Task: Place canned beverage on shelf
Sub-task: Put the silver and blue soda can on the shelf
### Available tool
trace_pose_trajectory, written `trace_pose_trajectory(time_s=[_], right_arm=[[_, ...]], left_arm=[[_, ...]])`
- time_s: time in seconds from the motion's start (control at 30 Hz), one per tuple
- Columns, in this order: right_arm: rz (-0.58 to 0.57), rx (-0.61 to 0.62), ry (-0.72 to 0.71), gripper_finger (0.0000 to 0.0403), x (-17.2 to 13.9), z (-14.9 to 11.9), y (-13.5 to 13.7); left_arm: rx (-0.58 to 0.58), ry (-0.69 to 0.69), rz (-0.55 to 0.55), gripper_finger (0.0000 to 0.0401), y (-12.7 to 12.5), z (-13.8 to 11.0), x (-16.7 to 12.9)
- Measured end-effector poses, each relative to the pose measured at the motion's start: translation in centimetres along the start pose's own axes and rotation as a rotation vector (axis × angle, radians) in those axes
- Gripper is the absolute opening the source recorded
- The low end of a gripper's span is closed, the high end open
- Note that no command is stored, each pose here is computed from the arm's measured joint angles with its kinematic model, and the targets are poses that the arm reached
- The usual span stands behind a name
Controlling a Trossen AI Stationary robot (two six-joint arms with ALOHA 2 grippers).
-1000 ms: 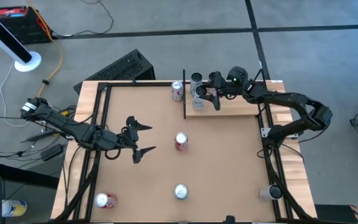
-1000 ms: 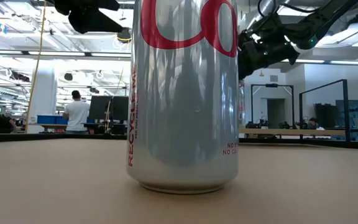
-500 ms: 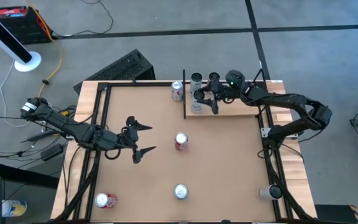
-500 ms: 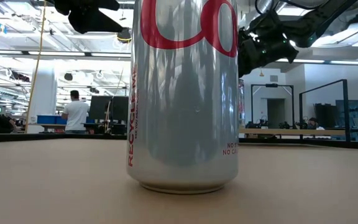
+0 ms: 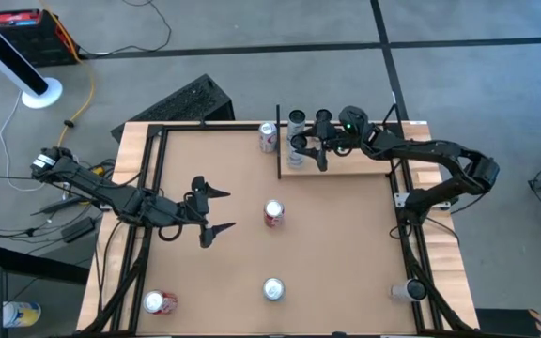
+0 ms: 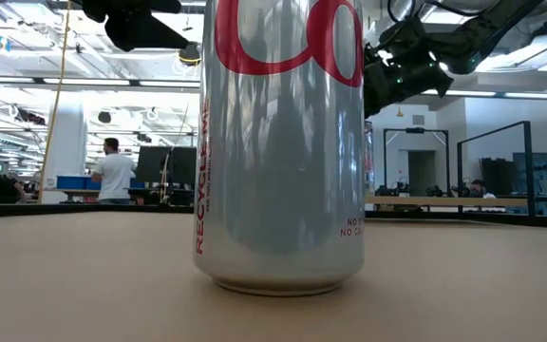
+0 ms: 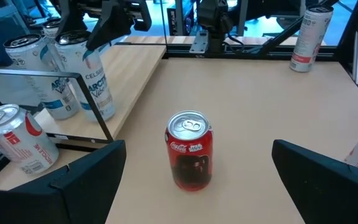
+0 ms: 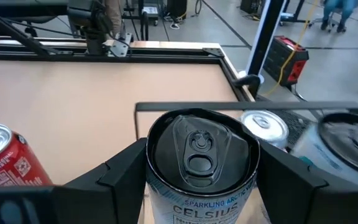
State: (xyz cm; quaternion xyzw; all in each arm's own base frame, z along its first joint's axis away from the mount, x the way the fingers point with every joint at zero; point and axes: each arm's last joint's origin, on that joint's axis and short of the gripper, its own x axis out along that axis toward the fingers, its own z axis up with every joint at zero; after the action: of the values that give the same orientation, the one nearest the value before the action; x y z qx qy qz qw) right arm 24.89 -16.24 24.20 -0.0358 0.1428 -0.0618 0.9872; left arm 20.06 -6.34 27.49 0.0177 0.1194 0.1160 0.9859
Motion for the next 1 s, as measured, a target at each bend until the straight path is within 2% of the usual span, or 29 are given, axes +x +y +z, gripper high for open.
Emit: trace_pose_trajectory(time_s=[0.73,1.0], right_arm=[[-0.017,-0.010,0.030,0.0273,0.4,-0.6,-0.2],[-0.021,-0.002,0.000,0.0273,-0.6,0.2,0.1]], left_arm=[[0.011,0.002,-0.001,0.0389,0.0,0.0,0.0],[-0.001,0.002,-0.002,0.0389,0.0,0.0,0.0]])
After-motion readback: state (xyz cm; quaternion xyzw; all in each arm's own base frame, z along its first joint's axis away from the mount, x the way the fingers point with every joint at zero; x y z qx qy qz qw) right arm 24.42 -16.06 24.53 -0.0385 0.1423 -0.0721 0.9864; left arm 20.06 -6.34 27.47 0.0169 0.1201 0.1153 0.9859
